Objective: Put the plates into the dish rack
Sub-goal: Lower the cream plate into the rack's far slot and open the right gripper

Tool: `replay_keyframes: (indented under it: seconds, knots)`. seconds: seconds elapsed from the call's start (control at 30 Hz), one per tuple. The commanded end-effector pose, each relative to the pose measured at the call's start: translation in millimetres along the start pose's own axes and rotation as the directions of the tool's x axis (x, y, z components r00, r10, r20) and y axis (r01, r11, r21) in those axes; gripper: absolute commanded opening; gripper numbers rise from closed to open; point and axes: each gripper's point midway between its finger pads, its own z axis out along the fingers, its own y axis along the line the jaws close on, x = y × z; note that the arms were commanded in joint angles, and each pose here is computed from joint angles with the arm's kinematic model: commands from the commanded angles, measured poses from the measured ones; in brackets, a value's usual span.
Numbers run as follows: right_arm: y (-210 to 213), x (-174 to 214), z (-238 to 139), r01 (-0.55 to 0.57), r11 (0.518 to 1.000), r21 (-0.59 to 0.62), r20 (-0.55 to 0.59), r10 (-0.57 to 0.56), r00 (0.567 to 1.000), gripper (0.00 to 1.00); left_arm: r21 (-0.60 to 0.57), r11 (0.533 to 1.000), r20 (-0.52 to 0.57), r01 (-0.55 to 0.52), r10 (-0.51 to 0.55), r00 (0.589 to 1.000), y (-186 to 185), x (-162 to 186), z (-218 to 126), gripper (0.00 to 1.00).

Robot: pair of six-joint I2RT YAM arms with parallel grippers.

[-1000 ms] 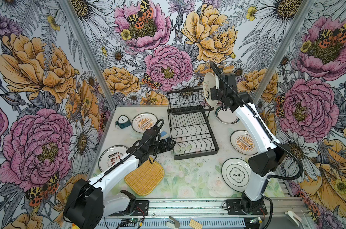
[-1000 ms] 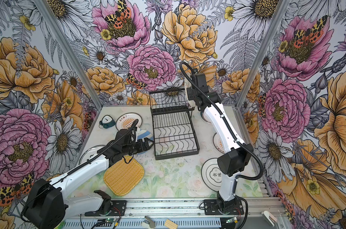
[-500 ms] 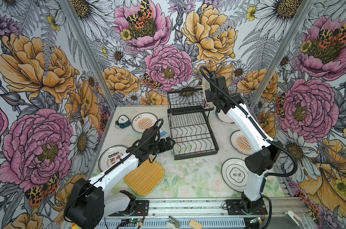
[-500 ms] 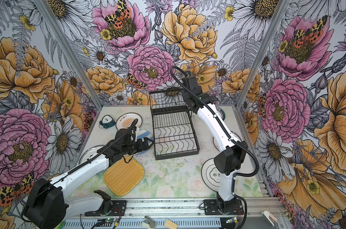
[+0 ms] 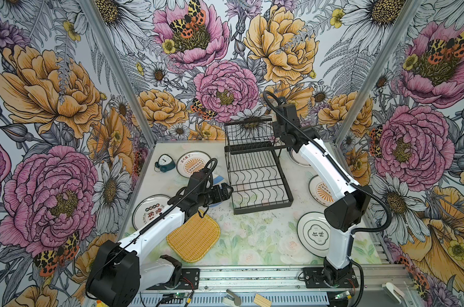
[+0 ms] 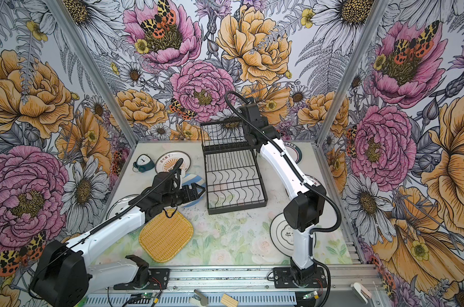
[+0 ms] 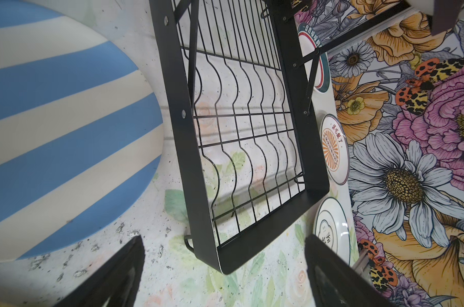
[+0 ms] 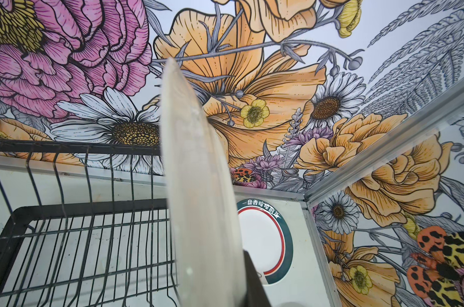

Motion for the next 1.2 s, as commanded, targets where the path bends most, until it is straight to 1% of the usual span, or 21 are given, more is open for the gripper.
replay_keyframes:
  seconds: [0.0, 0.27, 0.4, 0.47, 0.5, 0.6, 0.8, 0.97, 1.03, 1.17]
  knots:
    - [-14, -36, -11, -0.109, 0.993, 0.039, 0.118, 0.103, 0.988, 0.0, 0.01, 1.0, 0.023, -0.022, 0.021, 0.999, -2, -6, -6, 0.94]
    - [-9, -26, -3, -0.108, 0.993, 0.04, 0.094, 0.104, 0.99, 0.0, 0.013, 1.0, 0.025, -0.017, 0.017, 1.0, 1, -6, -9, 0.94]
    - [-10, -23, -4, -0.107, 0.993, 0.042, 0.088, 0.103, 0.991, 0.17, 0.013, 1.0, 0.025, -0.016, 0.016, 1.0, 2, -7, -10, 0.94]
    - [-12, -23, -6, -0.109, 0.993, 0.045, 0.09, 0.105, 0.99, 0.27, 0.016, 1.0, 0.027, -0.018, 0.017, 0.999, 3, -9, -10, 0.94]
    - [-13, -23, -7, -0.109, 0.993, 0.047, 0.09, 0.104, 0.99, 0.3, 0.016, 1.0, 0.027, -0.019, 0.019, 0.999, 3, -10, -10, 0.95]
    - [-16, -25, -11, -0.111, 0.993, 0.05, 0.096, 0.106, 0.99, 0.35, 0.018, 1.0, 0.027, -0.025, 0.024, 0.999, 2, -12, -10, 0.95]
    - [-25, -30, -23, -0.12, 0.991, 0.051, 0.112, 0.114, 0.987, 0.4, 0.023, 0.999, 0.022, -0.036, 0.036, 0.999, 2, -16, -7, 0.95]
    - [-30, -28, -39, -0.131, 0.991, 0.038, 0.118, 0.125, 0.985, 0.47, 0.028, 0.999, 0.019, -0.039, 0.039, 0.999, 0, -17, -6, 0.95]
    - [-32, -25, -46, -0.133, 0.991, 0.03, 0.116, 0.129, 0.985, 0.51, 0.026, 0.999, 0.021, -0.038, 0.038, 0.999, 1, -17, -7, 0.95]
    - [-34, -8, -57, -0.14, 0.99, 0.008, 0.078, 0.139, 0.987, 0.62, 0.026, 0.999, 0.026, -0.027, 0.026, 0.999, 0, -15, -9, 0.96]
